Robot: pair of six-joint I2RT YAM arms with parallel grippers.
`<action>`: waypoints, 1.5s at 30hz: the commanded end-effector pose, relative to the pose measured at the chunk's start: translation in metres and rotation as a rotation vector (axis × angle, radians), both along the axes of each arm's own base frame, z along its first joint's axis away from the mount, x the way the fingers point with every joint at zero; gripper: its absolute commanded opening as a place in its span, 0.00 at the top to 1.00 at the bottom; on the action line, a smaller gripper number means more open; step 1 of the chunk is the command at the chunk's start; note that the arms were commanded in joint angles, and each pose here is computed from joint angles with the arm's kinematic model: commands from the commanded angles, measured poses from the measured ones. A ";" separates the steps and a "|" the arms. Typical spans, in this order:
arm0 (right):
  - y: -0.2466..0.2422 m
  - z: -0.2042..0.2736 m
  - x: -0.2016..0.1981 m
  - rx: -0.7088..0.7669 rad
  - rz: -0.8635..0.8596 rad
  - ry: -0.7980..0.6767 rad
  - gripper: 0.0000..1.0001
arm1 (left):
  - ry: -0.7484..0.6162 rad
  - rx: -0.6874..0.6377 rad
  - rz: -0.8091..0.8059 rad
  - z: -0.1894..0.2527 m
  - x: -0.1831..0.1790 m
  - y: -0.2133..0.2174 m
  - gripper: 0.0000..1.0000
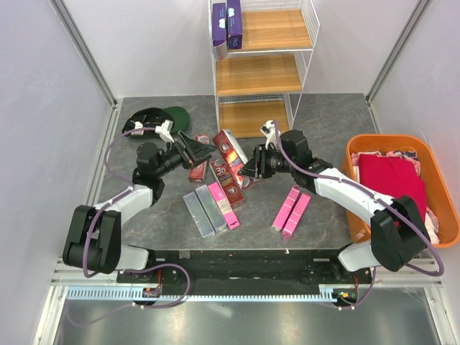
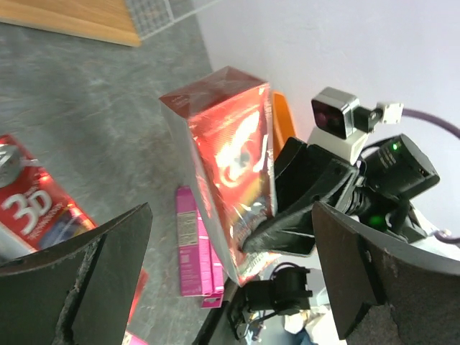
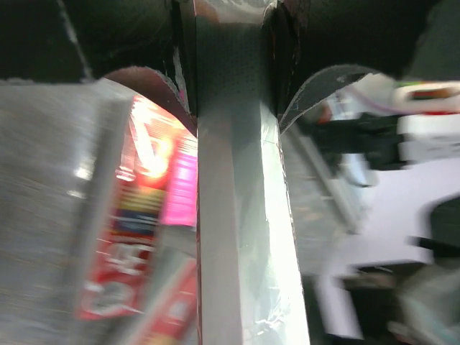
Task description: Place and organize the toothpastes onto the shelf
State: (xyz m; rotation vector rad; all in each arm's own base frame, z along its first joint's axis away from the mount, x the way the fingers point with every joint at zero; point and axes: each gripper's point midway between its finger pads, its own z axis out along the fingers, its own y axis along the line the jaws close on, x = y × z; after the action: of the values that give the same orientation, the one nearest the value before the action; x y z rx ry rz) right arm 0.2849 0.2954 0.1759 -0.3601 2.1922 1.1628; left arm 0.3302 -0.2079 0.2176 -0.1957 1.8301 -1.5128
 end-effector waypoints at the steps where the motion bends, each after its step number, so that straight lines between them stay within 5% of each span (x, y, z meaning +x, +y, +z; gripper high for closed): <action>1: 0.039 0.089 -0.012 0.336 0.192 -0.051 0.58 | -0.059 -0.064 -0.084 0.020 -0.009 -0.020 0.02; 7: 0.051 0.089 -0.019 0.376 0.234 -0.001 0.57 | -0.105 -0.090 -0.122 0.032 -0.013 -0.036 0.04; 13: 0.059 0.075 -0.028 0.373 0.263 0.044 0.50 | -0.167 -0.147 -0.137 0.046 -0.021 -0.038 0.18; 16: 0.061 0.068 -0.031 0.372 0.267 0.066 0.35 | -0.195 -0.174 -0.141 0.052 -0.024 -0.037 0.55; 19: 0.059 0.067 -0.030 0.376 0.244 0.063 0.23 | -0.184 -0.183 -0.149 0.052 -0.023 -0.038 0.72; 32: 0.026 0.086 -0.034 0.441 -0.006 -0.089 0.04 | -0.155 -0.349 -0.044 0.060 -0.026 -0.020 0.77; 45: 0.041 0.045 -0.061 0.350 -0.053 -0.034 0.03 | -0.095 -0.435 0.075 0.051 -0.030 0.000 0.77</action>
State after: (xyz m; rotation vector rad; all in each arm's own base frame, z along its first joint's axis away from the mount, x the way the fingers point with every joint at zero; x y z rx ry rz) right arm 0.2298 0.3314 0.2287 -0.1664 1.8899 1.4733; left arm 0.3033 -0.2212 0.2096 -0.4826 1.6605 -1.7812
